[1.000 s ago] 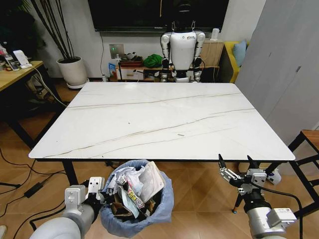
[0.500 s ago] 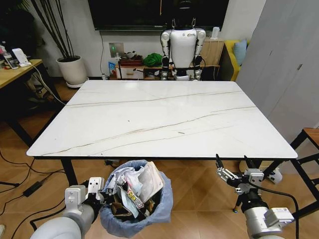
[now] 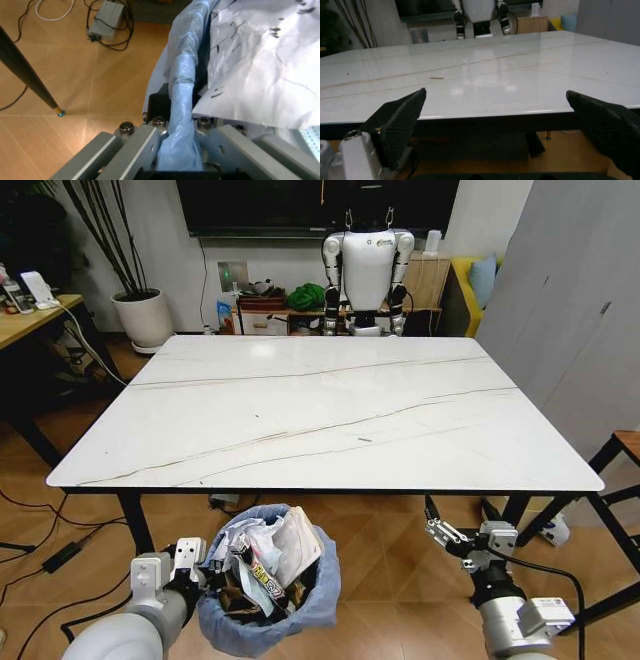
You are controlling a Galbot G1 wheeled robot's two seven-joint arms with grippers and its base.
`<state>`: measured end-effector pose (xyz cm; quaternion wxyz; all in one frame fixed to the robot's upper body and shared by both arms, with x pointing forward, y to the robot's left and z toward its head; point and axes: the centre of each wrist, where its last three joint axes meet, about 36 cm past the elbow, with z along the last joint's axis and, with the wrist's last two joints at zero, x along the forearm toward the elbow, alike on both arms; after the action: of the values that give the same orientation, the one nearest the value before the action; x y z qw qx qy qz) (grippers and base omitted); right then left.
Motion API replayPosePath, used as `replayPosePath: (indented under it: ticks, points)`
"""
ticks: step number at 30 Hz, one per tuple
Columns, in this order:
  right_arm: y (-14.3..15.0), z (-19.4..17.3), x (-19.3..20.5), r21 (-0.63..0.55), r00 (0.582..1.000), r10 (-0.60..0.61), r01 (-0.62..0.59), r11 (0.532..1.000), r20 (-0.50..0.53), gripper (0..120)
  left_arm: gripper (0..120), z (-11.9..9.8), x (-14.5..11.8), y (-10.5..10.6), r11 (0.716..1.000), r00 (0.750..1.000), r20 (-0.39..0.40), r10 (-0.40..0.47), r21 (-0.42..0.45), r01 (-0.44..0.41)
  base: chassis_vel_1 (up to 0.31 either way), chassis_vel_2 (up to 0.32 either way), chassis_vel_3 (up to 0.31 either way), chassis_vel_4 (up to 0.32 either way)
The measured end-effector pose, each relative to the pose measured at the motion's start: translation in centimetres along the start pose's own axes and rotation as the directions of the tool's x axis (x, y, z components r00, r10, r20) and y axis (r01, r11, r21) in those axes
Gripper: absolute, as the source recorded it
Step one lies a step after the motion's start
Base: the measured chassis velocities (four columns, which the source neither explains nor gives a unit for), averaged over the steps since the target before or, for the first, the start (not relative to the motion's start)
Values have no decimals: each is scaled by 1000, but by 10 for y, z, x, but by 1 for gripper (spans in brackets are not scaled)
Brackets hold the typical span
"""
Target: Pick up the trash bin and place the trash from the table into it.
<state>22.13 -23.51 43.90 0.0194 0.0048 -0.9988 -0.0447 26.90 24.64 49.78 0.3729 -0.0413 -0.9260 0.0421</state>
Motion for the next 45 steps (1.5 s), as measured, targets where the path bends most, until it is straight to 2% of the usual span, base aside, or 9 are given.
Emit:
replayPosePath:
  ticks: [45]
  points:
    - [3, 18, -1, -27, 999, 20, -21, 999, -44, 100, 0, 2, 2, 1, 1000, 1000, -1, 7, 7, -7, 0, 0, 0, 0]
